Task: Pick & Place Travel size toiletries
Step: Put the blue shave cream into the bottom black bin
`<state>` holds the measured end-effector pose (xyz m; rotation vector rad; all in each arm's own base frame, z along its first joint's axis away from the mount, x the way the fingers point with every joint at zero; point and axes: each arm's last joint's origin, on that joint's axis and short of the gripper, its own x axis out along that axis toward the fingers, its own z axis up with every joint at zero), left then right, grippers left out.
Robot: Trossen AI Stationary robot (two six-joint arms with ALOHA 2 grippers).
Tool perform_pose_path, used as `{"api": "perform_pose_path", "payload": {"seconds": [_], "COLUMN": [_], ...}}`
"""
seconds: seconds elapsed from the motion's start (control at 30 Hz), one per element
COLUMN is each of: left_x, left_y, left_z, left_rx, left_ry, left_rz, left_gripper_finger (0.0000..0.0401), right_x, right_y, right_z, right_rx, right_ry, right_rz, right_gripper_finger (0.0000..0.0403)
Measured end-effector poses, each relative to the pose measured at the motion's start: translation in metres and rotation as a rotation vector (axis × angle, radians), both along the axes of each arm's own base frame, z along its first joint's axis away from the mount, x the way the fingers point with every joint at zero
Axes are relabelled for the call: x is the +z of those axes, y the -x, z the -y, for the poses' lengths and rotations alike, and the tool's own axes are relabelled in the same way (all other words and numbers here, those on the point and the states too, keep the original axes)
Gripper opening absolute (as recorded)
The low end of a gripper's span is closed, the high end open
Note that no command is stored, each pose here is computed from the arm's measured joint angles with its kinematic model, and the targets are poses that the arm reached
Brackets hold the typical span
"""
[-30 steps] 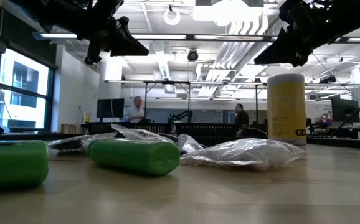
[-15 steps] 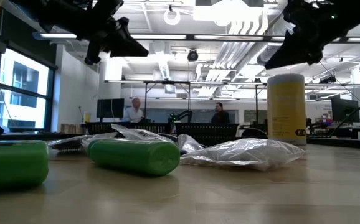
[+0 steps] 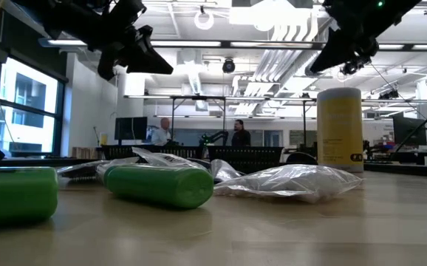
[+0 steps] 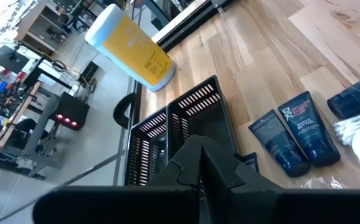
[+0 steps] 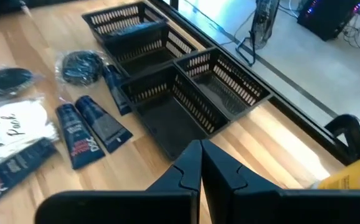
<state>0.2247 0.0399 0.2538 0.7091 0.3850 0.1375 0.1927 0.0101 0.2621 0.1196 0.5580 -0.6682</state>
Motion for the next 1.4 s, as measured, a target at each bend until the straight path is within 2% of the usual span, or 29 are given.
{"api": "perform_pose_path", "payload": {"seconds": [0.2,0.6,0.73,1.03,1.4], "left_x": [-0.001,0.0,-0.001,-0.016,-0.016], "left_y": [0.0,0.0,0.0,0.004,0.004], "left_z": [0.0,0.0,0.0,0.001,0.002], "left_rx": [0.0,-0.002,-0.008,-0.019,-0.033], "left_ry": [0.001,0.003,0.003,0.023,0.026], "left_rz": [-0.008,0.005,0.018,0.081,0.083], "left_gripper_finger": [0.0,0.0,0.0,0.0,0.0], "right_x": [-0.009,-0.024,-0.016,0.018,0.01], "right_y": [-0.012,-0.044,-0.049,-0.058,-0.066], "right_z": [0.009,0.015,0.018,0.016,0.016], "right_rx": [-0.011,0.07,0.062,0.134,0.15], "right_ry": [-0.093,-0.114,-0.112,-0.104,-0.089], "right_rz": [-0.015,-0.001,0.02,0.099,0.069], "right_gripper_finger": [0.0002,0.0002,0.0002,0.0002,0.0002]}}
